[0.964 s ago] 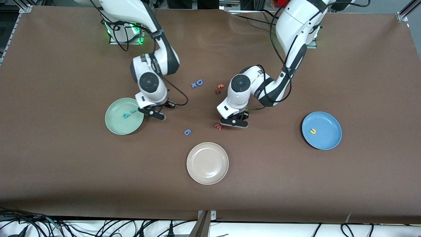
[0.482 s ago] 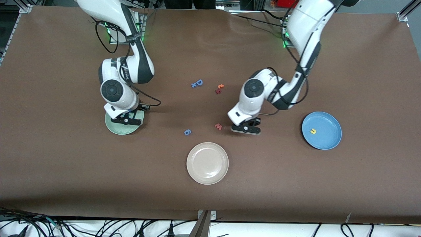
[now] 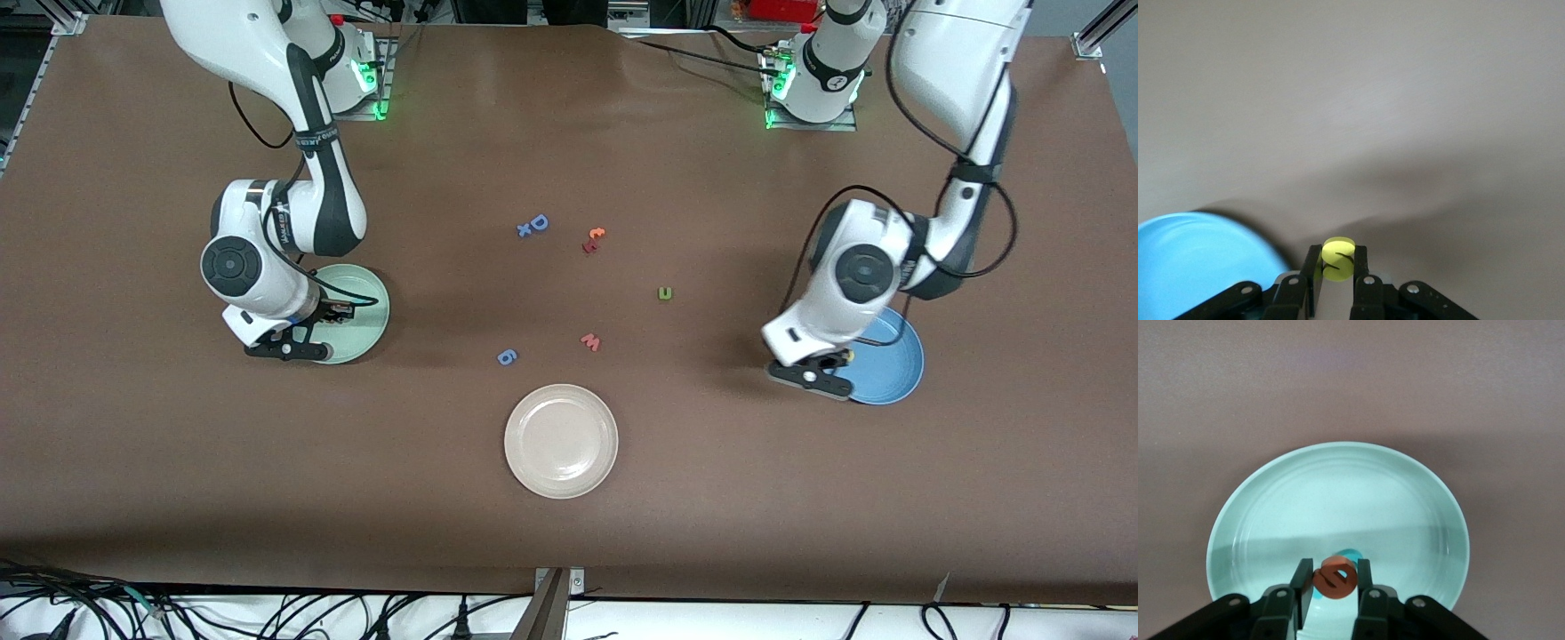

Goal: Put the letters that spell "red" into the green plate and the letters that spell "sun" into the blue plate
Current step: 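Drop the orange e on the green plate while the left gripper drops yellow s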

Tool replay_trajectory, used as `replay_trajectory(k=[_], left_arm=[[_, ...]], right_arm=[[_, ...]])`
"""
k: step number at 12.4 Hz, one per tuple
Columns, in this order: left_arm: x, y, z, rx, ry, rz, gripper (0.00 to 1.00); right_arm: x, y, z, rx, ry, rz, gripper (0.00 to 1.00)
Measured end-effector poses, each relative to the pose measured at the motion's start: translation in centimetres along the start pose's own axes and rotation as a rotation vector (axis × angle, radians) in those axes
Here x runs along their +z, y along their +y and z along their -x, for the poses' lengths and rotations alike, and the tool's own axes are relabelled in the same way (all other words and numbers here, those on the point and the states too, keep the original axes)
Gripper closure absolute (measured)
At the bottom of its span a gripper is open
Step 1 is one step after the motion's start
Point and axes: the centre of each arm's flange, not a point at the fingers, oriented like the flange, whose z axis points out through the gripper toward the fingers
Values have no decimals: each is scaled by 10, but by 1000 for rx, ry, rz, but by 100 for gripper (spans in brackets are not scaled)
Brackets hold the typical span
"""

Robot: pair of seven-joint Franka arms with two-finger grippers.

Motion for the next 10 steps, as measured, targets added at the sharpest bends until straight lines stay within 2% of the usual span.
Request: replay_trajectory(k=[3, 5, 6, 7, 8, 10], left_arm=[[10, -71, 23, 55, -24, 24, 78], [18, -96, 36, 80, -43, 23, 78], [20, -102, 41, 87, -50, 22, 78], [22, -104, 43, 89, -55, 22, 77], [23, -103, 44, 90, -57, 23, 71], [23, -102, 43, 89, -56, 26, 50]], right_arm=[[9, -8, -2, 7, 0, -8, 31], [5, -10, -4, 5, 3, -12, 8], [2, -12, -5, 2, -4, -15, 0], [-3, -14, -5, -4, -13, -20, 0], [-11, -16, -5, -18, -21, -28, 0], [-40, -15, -2, -49, -48, -62, 0]])
